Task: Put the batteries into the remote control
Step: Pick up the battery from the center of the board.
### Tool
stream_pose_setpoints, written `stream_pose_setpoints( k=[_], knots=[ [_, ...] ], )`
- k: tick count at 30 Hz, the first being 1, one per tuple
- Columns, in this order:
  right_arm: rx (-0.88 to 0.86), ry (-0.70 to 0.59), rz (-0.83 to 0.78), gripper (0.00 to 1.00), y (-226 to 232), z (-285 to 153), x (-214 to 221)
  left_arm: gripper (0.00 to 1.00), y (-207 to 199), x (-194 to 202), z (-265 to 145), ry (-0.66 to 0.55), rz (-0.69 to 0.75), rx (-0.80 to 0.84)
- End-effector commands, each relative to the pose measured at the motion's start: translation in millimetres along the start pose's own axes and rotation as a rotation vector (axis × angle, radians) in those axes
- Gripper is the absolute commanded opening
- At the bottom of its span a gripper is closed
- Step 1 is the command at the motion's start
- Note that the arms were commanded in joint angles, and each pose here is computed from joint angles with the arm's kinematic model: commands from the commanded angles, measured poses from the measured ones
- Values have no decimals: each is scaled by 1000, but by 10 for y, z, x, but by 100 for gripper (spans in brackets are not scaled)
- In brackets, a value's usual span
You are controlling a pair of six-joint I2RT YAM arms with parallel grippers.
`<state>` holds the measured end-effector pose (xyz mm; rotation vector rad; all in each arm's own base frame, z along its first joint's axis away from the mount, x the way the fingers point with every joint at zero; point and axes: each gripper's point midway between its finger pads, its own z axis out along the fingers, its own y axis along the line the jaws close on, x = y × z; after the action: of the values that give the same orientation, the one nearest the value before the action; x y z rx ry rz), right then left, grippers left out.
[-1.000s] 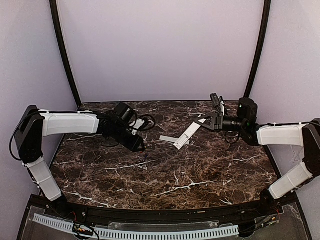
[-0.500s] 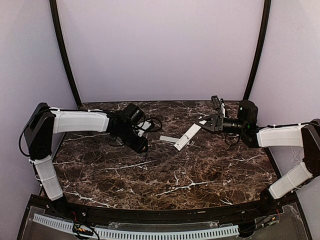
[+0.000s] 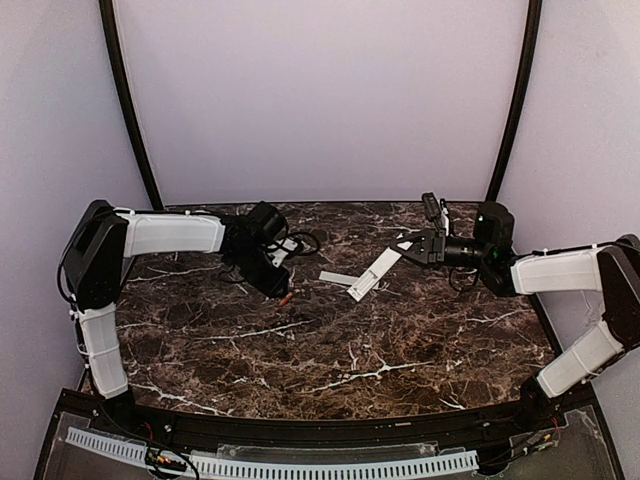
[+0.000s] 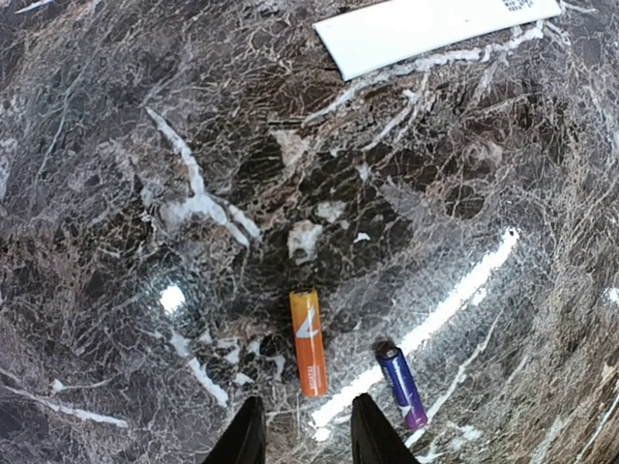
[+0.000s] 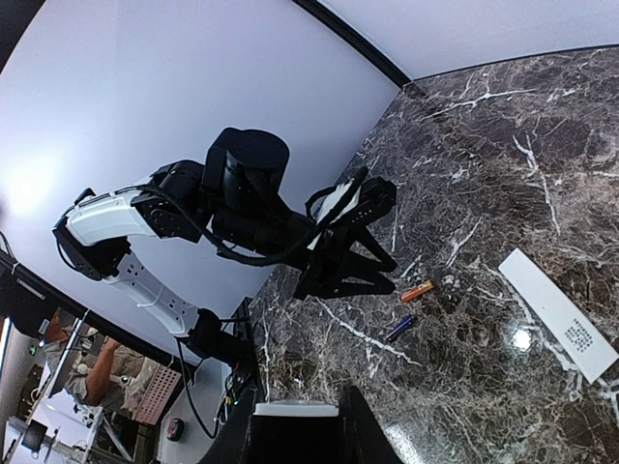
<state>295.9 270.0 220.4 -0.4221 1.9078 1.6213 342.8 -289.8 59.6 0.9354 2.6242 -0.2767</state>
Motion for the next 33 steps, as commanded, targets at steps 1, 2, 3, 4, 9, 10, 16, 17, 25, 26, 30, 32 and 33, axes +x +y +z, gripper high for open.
stream_pose_setpoints(
  k=[1, 2, 3, 4, 9, 10, 16, 17, 25, 26, 30, 32, 33],
  knots=[
    [-23, -9, -13, 0, 1, -18, -11, 31, -31, 55, 48, 40, 33, 17],
    [-24, -9, -13, 0, -1, -17, -11, 31, -31, 70, 77, 47, 34, 20],
    [-23, -8, -13, 0, -4, -20, -11, 31, -36, 69, 89, 48, 35, 24],
    [-22, -8, -11, 0, -14, -22, -8, 31, -35, 82, 116, 54, 37, 25],
    [-20, -8, -6, 0, -40, -22, -3, 28, -42, 114, 205, 74, 35, 31],
    [-20, -7, -3, 0, -49, -19, 7, 28, -41, 125, 230, 80, 37, 29],
    [-19, -10, 11, 0, -107, -21, 36, 21, -29, 164, 303, 99, 46, 7],
    [-19, -11, 13, 0, -117, -19, 39, 20, -30, 165, 309, 99, 50, 6],
    [-20, -11, 59, 0, -221, -11, 116, 6, -52, 187, 352, 117, 80, -26],
    [-19, -11, 69, 0, -239, -9, 133, 2, -40, 184, 333, 119, 78, -34],
    [-33, -18, 99, 0, -266, -9, 172, 0, -74, 59, 100, 60, 66, -26],
    [-39, -22, 107, 0, -264, -8, 179, 1, -165, -37, -98, 8, 58, 16],
    [-38, -23, 111, 0, -265, -7, 187, 1, -212, -102, -242, -27, 46, 32]
  ],
)
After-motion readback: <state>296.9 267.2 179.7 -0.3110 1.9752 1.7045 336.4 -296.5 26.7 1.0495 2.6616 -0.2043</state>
